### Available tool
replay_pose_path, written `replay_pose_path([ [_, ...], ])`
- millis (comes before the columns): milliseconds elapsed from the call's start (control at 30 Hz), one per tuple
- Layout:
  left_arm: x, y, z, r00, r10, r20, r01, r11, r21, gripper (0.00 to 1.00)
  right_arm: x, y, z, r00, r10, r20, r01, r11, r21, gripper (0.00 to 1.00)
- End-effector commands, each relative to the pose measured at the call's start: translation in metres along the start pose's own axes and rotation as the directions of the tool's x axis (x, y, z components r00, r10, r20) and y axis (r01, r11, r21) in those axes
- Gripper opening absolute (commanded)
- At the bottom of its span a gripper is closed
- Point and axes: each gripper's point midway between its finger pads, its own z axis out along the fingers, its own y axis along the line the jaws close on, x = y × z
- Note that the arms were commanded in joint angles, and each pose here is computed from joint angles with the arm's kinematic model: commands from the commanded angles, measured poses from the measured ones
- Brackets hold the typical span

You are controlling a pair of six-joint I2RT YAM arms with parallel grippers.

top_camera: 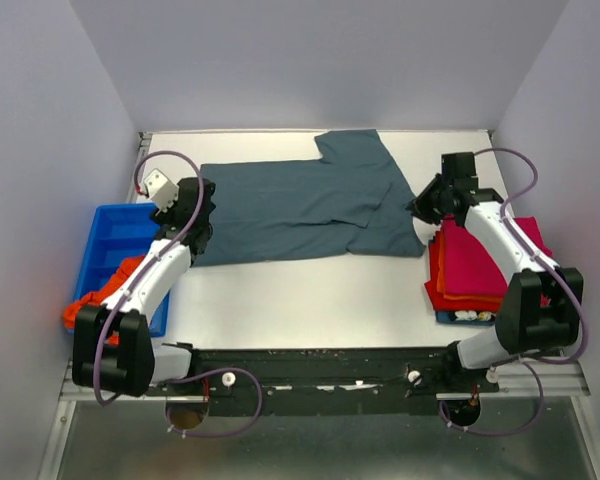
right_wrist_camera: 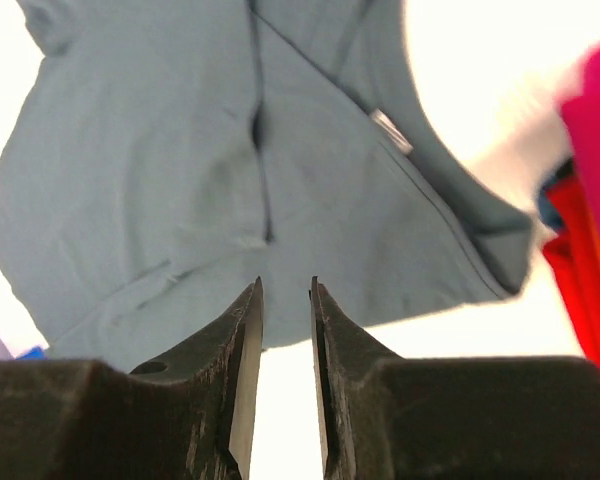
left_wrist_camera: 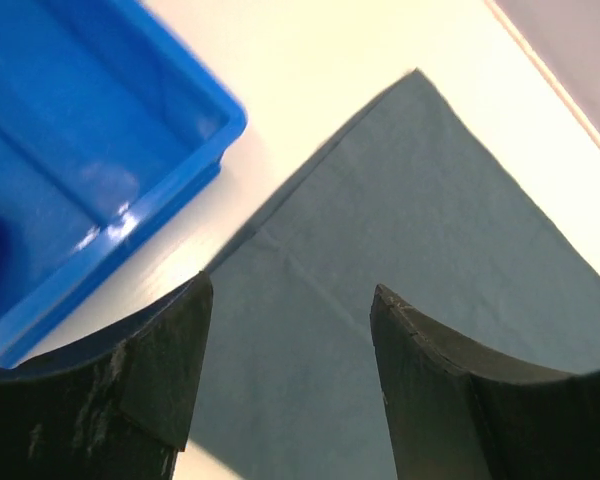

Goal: Fold and stack the t-shirts
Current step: Fold the flattened tshirt in 1/3 of the way

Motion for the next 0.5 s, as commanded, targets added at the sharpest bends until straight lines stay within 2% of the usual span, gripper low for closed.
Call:
replay_pose_path([
  [0,0.050,0.040,-0.029,0.989,-0.072,-0.133,0.063,0.996,-0.066,0.73,0.019,-0.043,-0.005,0.994,0.083,0.070,-0.089,0.991,0.095,0.34],
  [233,0.080,0.068,-0.056,0.980,-0.111,-0.162,0.102,0.993,-0.067,0.68,0.056,-0.098,-0.003,0.987,0.129,0.100,-0.145,0.972,0.182,0.34],
  [467,0.092,0.078,-0.054,0.970,-0.193,-0.151,0.185,0.981,-0.065,0.63,0.059,-0.110,0.013,0.976,0.179,0.126,-0.204,0.952,0.229,0.34],
])
